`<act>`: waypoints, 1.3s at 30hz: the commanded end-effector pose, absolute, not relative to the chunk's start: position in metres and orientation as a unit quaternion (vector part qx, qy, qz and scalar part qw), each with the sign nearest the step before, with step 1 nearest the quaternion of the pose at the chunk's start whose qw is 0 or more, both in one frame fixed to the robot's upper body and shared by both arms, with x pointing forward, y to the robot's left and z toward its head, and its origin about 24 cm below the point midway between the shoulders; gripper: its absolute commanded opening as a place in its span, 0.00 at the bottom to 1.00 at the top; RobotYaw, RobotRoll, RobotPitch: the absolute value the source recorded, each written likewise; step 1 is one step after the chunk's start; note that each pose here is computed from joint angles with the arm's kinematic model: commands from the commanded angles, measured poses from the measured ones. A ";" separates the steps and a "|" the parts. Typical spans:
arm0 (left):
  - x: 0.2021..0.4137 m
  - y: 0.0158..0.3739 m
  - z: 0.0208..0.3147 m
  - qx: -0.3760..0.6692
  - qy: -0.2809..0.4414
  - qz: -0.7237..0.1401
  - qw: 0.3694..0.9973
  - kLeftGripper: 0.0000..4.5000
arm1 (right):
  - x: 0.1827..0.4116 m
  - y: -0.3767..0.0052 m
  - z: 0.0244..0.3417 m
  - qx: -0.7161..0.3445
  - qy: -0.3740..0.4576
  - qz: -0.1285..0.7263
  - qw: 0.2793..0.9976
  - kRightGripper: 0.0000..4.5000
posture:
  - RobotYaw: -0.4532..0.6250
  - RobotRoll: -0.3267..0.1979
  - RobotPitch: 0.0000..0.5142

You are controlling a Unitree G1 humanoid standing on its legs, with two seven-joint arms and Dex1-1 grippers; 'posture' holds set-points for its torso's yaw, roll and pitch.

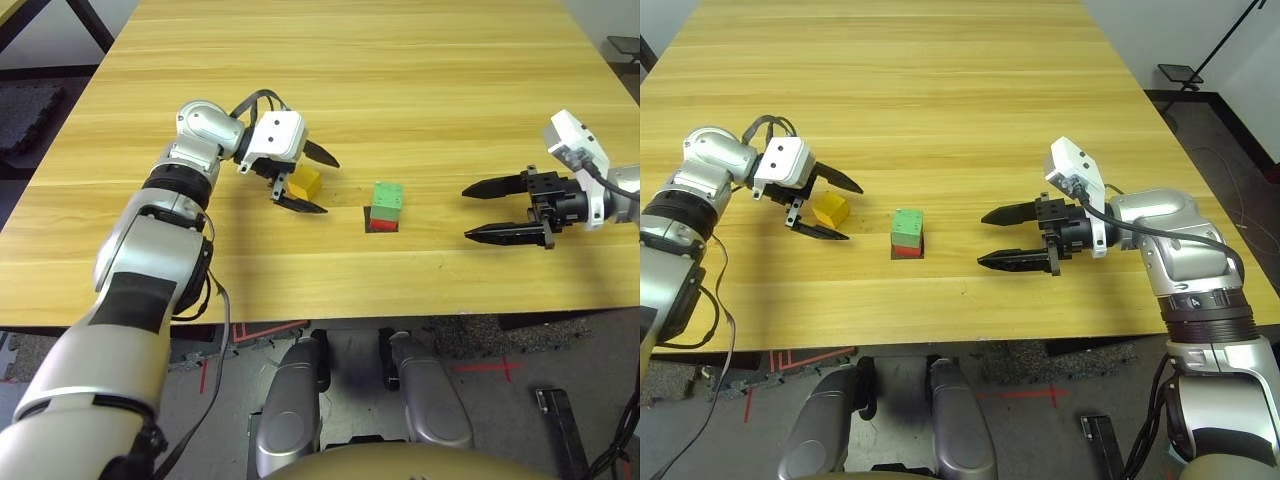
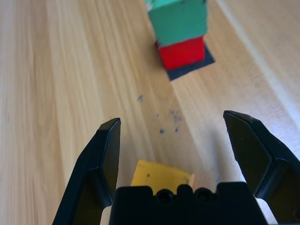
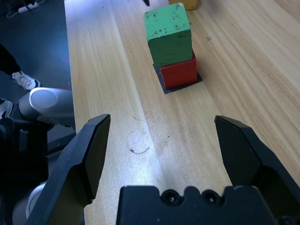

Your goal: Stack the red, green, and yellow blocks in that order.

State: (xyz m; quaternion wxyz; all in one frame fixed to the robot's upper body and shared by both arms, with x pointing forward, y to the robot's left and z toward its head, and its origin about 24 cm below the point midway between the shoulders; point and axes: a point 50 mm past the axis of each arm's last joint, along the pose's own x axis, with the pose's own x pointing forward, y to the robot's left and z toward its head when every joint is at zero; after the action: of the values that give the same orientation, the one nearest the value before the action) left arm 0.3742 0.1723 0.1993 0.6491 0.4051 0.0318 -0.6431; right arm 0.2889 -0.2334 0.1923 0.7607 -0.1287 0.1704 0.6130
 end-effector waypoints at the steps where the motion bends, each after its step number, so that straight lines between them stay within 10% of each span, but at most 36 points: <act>1: 0.384 0.196 0.205 0.382 0.056 -0.550 0.741 1.00 | 0.283 -0.236 0.189 -0.131 0.181 0.609 0.761 1.00 | 0.50 0.65 0.42; 13: 0.381 0.240 0.196 0.143 0.054 -0.420 0.895 1.00 | 0.279 -0.237 0.182 -0.121 0.185 0.601 0.768 1.00 | 0.51 0.69 0.44; 20: 0.342 0.212 0.177 0.070 0.037 -0.366 0.927 1.00 | 0.280 -0.235 0.179 -0.115 0.183 0.601 0.769 1.00 | 0.52 0.70 0.44; 39: 0.306 0.181 0.161 0.052 0.054 -0.261 0.962 1.00 | 0.282 -0.231 0.171 -0.105 0.183 0.602 0.770 1.00 | 0.54 0.75 0.46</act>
State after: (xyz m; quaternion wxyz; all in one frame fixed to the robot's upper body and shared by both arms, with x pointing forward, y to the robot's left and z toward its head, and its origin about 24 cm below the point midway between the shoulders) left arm 0.3088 0.1853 0.1662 0.9637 0.0516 0.0478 -0.2575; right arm 0.2830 -0.2303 0.1758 0.7701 -0.1103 0.1784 0.6024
